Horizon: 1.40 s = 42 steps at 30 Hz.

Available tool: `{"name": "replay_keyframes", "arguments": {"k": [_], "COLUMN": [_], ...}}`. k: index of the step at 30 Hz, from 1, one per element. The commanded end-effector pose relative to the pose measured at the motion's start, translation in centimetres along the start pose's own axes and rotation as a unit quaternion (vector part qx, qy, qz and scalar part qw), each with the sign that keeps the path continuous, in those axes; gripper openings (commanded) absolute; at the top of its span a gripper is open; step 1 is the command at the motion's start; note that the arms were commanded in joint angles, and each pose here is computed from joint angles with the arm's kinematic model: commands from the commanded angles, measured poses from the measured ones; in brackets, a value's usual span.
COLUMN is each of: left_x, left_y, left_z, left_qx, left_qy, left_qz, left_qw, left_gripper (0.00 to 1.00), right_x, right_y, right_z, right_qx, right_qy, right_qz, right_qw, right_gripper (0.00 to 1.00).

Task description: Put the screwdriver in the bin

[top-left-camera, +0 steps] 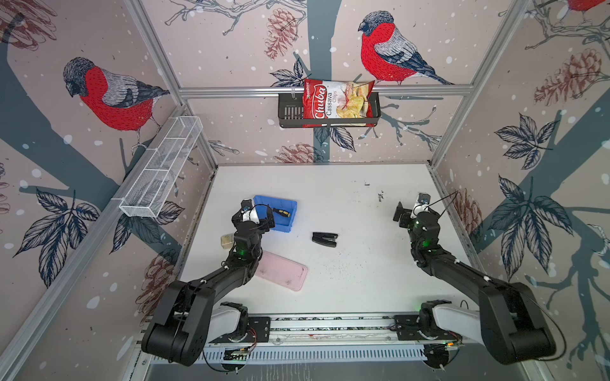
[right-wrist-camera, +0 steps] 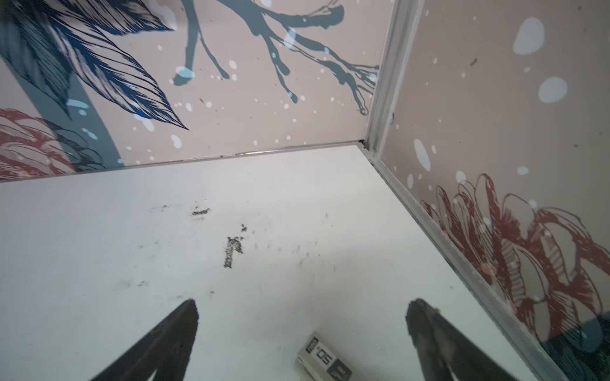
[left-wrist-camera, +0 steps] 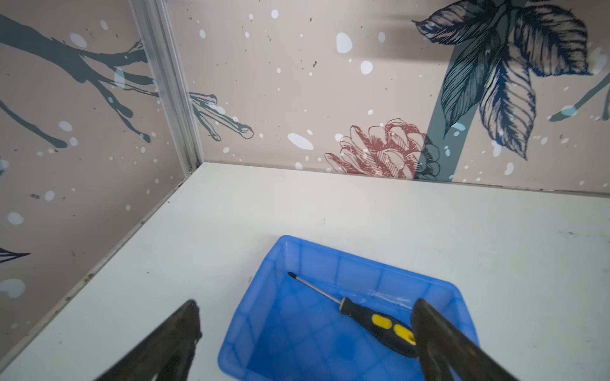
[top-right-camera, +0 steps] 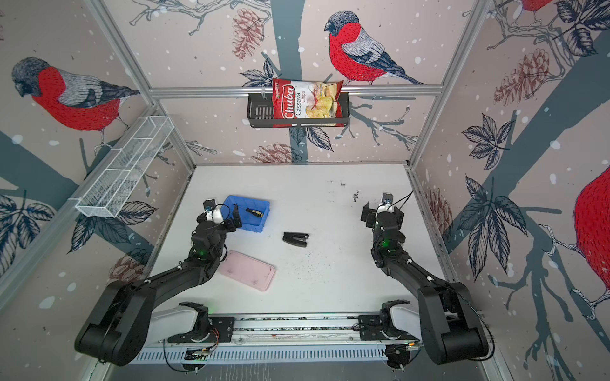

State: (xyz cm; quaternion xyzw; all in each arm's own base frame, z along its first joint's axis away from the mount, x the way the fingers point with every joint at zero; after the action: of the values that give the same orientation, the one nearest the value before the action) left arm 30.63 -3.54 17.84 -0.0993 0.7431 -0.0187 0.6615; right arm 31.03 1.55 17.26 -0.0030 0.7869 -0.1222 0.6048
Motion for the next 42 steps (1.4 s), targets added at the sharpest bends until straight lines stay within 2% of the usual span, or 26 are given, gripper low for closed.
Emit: {"name": "replay_keyframes", "arguments": {"k": [1,11,17,21,27,31,42], "left_x": [-1.3,-1.9,-0.4,1.1,3.1,3.3,3.3], "left_y": [0.5,1.6,2.3,3.6,4.8,5.0,5.0], "left_z": [0.0,1.6,0.4,-0.3,0.6,2.2,1.9], "left_qx": [0.001,-0.012,-0.02,-0.026,-0.037,-0.055,-0.053], "left_qy": [-0.056,-0.063,-0.049,-0.057,-0.052,-0.014,-0.024], "left_qz": [0.012,0.032,0.057,0.035,0.015,0.012,0.015], "left_qw": [0.998,0.997,0.997,0.997,0.998,0.998,0.998], "left_gripper": [0.98,0.97,0.97,0.97,0.97,0.97,0.98], "right_x": [0.0,2.5,2.4,3.6,4.0,4.0,4.0], "right_y": [-1.3,-2.1,-2.5,-2.7,-2.6,-2.6,-2.6], "right_z": [0.1,1.3,1.7,1.6,1.8,1.9,1.9], "right_qx": [0.03,0.051,0.042,0.031,0.024,0.024,0.024], "right_qy": [-0.031,-0.017,-0.033,-0.047,-0.046,-0.044,-0.044], "right_qz": [0.037,0.064,0.06,0.07,0.07,0.07,0.07], "right_qw": [0.998,0.997,0.997,0.996,0.996,0.996,0.996], "right_gripper": [1.0,1.0,1.0,1.0,1.0,1.0,1.0]}}
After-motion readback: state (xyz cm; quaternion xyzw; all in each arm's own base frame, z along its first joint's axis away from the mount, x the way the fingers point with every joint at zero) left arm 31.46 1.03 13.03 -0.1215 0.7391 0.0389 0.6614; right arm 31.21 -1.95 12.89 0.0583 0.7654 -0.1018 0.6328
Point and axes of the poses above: each gripper's point midway between its finger pads, its own z axis out along the fingers, its own y axis along the line the jaws close on, x = y × z, the point moved 6 cm from there along -z, back along the fingers, and after that the axes turned 8 degrees about -z, right-handed, at the moved point
